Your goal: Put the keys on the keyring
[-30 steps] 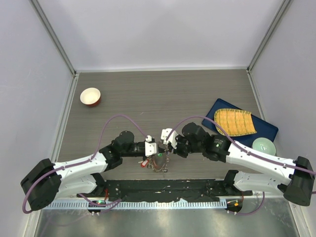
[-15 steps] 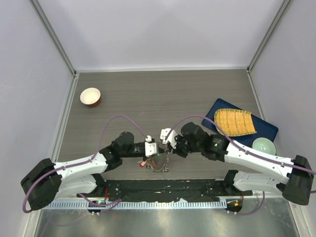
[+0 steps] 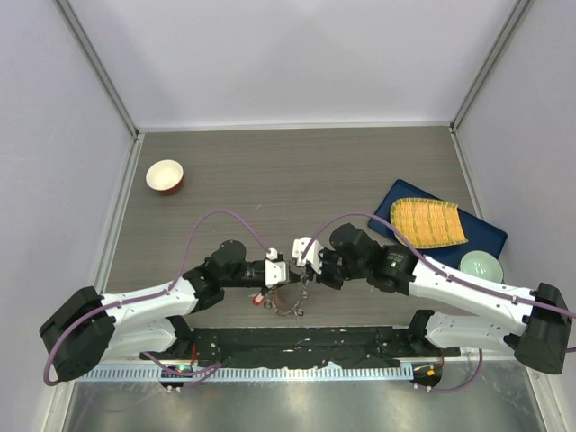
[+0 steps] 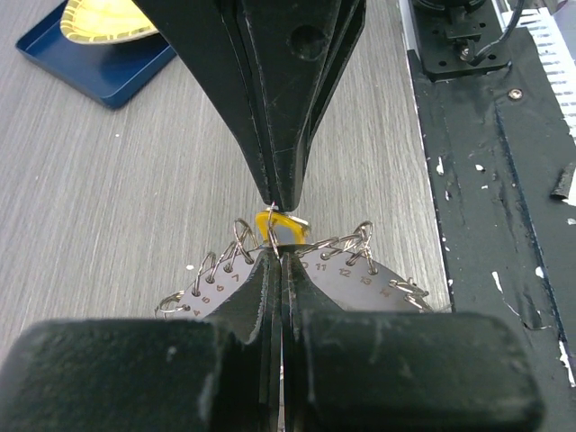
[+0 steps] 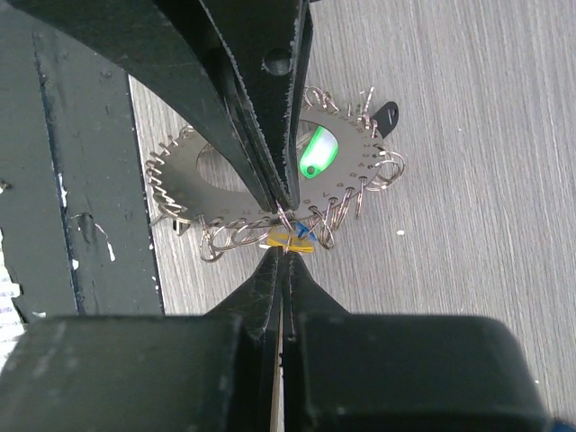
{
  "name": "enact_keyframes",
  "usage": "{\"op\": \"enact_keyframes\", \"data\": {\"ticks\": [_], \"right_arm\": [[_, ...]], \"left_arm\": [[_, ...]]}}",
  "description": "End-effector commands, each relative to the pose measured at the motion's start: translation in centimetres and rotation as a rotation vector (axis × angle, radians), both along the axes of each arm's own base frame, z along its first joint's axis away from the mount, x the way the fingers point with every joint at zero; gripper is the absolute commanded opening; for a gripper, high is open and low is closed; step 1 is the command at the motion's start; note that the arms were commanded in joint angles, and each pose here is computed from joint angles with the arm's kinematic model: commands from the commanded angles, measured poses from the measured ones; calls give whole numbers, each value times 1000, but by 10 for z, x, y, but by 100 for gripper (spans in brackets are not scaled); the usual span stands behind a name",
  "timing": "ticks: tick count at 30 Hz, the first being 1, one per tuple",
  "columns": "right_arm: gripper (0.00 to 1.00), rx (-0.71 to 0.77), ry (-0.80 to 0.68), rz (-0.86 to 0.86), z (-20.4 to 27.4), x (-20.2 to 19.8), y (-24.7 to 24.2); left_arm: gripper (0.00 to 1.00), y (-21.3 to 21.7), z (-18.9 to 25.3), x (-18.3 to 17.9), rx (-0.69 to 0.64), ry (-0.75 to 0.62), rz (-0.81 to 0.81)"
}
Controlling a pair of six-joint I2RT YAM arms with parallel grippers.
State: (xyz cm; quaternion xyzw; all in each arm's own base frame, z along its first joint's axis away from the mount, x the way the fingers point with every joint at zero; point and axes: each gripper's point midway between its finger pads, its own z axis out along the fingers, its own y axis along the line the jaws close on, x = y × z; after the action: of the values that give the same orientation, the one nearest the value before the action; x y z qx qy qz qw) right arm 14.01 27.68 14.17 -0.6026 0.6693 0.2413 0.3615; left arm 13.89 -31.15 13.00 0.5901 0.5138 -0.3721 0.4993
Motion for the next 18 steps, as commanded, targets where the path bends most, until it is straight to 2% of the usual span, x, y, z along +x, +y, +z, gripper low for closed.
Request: {"op": "enact_keyframes", "data": {"ticks": [1,12,18], "right_arm": [[1,117,-50,96,23,-4,21],[1,123,-61,139,33,-10,19],[1,121,-39,116,34,-8,22]], "left_arm": [[0,-22,55,-17,-161,-99,-152],[0,-19,64,-33,-158,-85,-231],[0,-18,66,-27,-162,-96,-181]]}}
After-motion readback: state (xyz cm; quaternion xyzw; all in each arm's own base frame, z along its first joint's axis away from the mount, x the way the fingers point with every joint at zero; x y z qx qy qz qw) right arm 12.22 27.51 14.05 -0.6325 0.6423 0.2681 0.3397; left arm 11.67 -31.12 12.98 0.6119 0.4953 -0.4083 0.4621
